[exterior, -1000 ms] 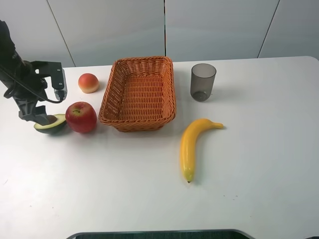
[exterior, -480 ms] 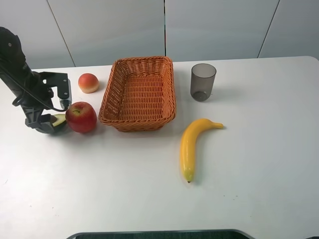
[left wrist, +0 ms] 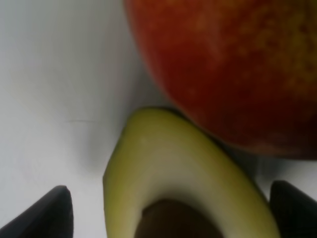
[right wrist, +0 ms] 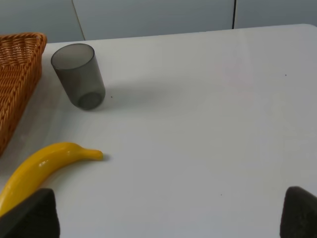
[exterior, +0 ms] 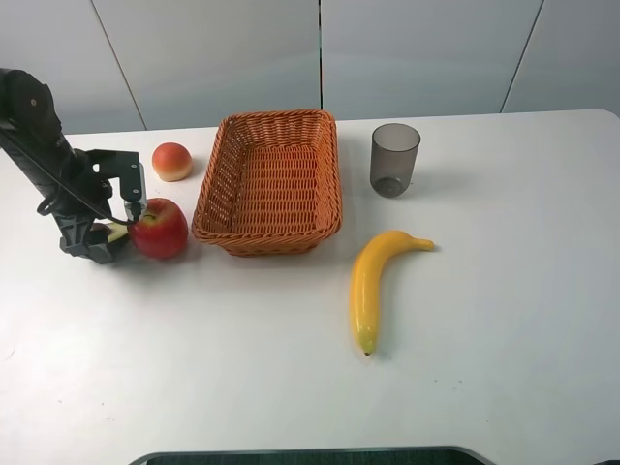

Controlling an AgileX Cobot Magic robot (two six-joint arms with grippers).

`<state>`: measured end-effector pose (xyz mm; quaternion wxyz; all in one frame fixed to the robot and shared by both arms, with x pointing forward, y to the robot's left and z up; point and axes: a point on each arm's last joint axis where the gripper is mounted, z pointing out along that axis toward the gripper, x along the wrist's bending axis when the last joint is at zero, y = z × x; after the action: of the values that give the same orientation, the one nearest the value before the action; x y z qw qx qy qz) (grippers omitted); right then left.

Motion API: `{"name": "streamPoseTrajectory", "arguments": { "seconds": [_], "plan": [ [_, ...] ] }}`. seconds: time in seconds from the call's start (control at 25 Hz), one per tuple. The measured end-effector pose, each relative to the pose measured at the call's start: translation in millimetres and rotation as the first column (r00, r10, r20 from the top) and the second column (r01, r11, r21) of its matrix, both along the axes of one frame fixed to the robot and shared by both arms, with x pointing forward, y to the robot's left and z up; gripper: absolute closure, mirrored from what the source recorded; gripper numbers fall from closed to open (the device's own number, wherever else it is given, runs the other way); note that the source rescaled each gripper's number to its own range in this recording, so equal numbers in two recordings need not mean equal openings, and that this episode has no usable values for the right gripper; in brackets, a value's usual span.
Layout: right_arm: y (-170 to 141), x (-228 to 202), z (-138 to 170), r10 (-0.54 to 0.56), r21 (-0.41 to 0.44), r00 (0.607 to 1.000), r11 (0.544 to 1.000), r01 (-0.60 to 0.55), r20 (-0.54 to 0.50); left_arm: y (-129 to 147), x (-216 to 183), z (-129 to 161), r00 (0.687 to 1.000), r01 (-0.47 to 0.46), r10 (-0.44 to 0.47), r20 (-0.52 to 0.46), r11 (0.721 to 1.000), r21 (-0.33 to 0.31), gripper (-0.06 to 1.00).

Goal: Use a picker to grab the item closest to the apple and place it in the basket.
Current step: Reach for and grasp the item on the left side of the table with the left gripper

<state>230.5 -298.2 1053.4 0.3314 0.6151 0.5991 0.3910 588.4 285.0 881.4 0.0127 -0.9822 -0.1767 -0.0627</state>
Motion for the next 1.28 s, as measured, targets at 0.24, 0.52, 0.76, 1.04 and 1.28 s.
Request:
{"name": "streamPoseTrajectory", "arguments": {
  "seconds": [0.24, 0.52, 0.76, 1.04, 1.28],
  "plan": [
    [0, 0, 0, 0.0, 0.0, 1.0, 1.0, 0.0, 0.0, -1, 0, -4, 1.0, -0.016, 0.016, -0.01, 1.0, -0.014, -0.06],
    [0, 0, 0, 0.001, -0.002, 1.0, 1.0, -0.001, 0.0, -8, -1, -9, 1.0, -0.016, 0.015, -0.021, 1.0, -0.027, -0.06],
    [0, 0, 0, 0.001, -0.002, 1.0, 1.0, -0.001, 0.0, -8, -1, -14, 0.999, -0.016, 0.015, -0.036, 0.999, -0.027, -0.06],
    [0, 0, 0, 0.001, -0.002, 1.0, 1.0, -0.001, 0.0, -8, -1, -14, 0.999, -0.018, 0.017, -0.038, 0.999, -0.028, -0.06],
    [0, 0, 0, 0.001, -0.002, 1.0, 1.0, -0.001, 0.0, -8, -1, -14, 0.999, -0.018, 0.017, -0.038, 0.999, -0.028, -0.06]
  ]
}}
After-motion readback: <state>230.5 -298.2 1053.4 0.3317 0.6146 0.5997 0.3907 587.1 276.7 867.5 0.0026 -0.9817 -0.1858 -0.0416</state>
